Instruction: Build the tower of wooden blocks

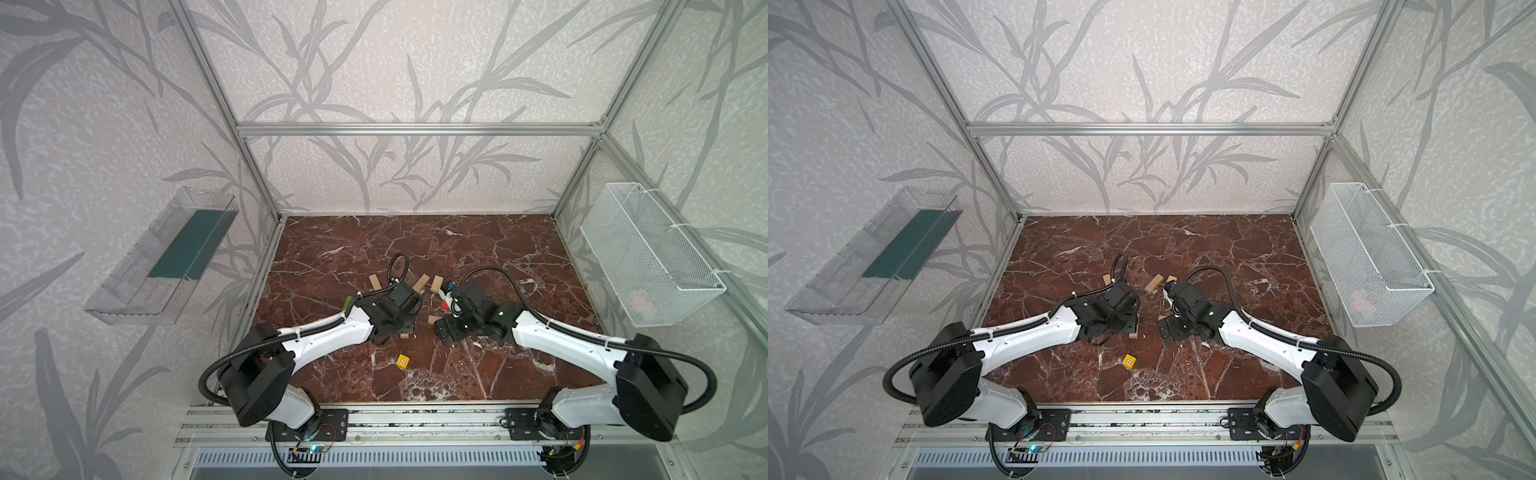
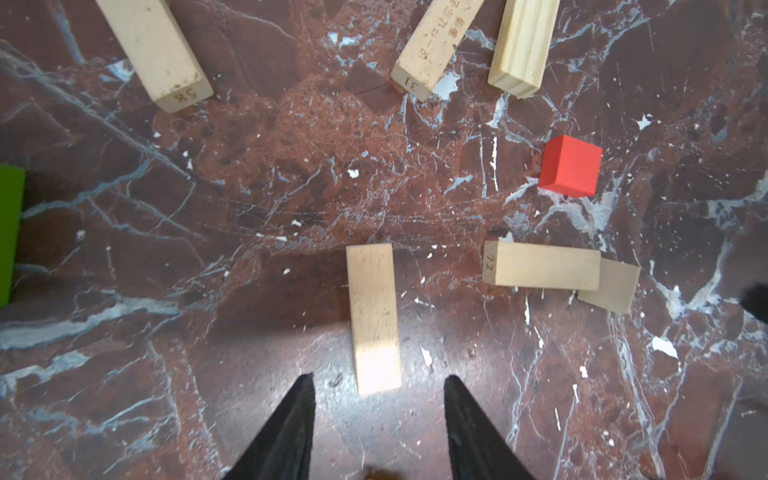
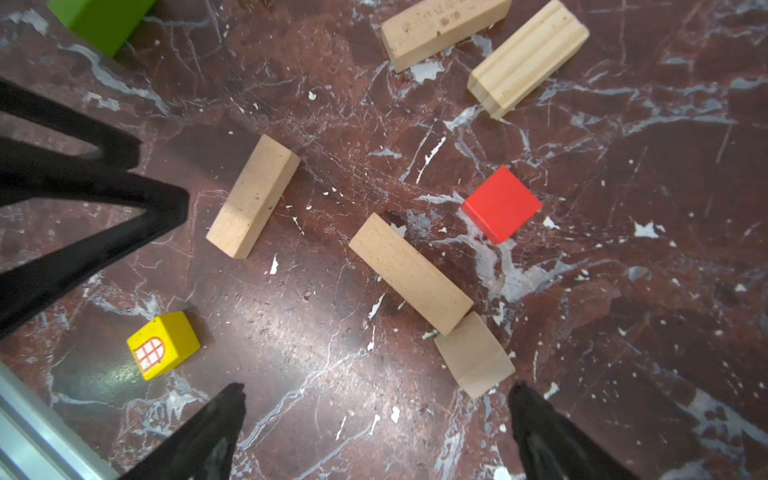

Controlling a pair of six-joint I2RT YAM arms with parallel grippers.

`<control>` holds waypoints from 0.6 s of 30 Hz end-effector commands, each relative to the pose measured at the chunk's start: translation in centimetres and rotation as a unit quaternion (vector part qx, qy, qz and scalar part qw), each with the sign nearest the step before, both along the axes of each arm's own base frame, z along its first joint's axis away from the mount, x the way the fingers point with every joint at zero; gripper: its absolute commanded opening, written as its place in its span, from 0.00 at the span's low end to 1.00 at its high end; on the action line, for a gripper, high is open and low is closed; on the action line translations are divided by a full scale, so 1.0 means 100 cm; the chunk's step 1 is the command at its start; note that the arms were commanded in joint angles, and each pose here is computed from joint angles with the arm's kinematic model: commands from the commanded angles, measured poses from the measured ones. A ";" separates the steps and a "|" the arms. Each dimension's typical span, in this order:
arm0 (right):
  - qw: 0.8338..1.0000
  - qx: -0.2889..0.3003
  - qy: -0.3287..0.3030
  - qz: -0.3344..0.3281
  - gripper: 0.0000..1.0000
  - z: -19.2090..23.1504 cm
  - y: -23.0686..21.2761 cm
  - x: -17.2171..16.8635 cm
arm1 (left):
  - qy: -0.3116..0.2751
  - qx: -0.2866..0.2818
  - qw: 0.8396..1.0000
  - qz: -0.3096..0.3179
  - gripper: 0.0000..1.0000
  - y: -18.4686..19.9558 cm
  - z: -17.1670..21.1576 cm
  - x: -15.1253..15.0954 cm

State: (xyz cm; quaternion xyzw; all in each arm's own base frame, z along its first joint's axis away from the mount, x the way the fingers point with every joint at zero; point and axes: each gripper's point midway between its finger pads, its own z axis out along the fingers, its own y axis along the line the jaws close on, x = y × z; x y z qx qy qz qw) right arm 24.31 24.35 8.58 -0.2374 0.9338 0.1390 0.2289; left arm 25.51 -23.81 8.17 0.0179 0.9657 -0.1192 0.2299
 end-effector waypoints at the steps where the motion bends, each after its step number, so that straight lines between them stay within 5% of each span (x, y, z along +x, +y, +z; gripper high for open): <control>1: 0.999 -0.032 0.005 0.015 0.92 -0.003 0.002 0.009 | -0.007 -0.006 1.000 -0.004 0.50 0.004 0.006 -0.005; 18: 0.983 -0.154 0.046 0.083 0.68 -0.043 0.006 0.036 | -0.044 -0.032 0.998 0.039 0.50 0.029 0.017 -0.010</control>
